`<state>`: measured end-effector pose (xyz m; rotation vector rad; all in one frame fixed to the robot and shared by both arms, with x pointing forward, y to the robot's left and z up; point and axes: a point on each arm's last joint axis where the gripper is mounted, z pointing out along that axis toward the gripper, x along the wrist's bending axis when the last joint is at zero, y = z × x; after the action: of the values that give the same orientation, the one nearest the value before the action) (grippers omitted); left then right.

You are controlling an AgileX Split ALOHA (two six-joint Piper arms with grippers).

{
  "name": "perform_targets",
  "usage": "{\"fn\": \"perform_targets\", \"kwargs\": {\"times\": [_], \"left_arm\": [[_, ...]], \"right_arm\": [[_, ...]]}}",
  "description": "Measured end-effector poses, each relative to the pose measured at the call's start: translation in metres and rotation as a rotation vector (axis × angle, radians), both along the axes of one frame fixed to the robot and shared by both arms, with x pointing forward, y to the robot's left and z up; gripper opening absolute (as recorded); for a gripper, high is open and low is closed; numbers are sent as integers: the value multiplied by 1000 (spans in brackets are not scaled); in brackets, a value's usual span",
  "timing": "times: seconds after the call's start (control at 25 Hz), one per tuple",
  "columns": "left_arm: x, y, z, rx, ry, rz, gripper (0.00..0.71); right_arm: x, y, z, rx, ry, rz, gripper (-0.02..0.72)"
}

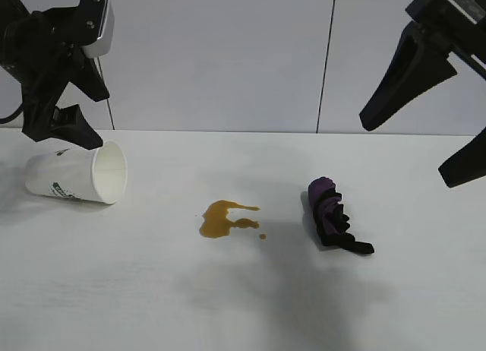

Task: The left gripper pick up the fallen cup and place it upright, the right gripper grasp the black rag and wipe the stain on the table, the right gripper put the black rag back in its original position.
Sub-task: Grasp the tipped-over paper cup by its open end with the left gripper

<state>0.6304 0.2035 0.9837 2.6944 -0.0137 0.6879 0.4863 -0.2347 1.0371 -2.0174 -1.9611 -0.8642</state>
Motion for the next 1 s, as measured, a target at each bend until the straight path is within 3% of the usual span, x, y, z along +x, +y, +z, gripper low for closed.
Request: {"fn": "perform_targets", "kwargs": {"times": [0.16,0.52,1.0], "left_arm": [[1,2,0,10,-3,17,684],[2,6,-13,103,16,-30,693],[7,6,-45,211,26,-215,693]], "right_arm": [[0,0,0,3,0,-1,629],[0,0,0,5,0,-2,629],[0,0,0,5,0,-2,629]]}}
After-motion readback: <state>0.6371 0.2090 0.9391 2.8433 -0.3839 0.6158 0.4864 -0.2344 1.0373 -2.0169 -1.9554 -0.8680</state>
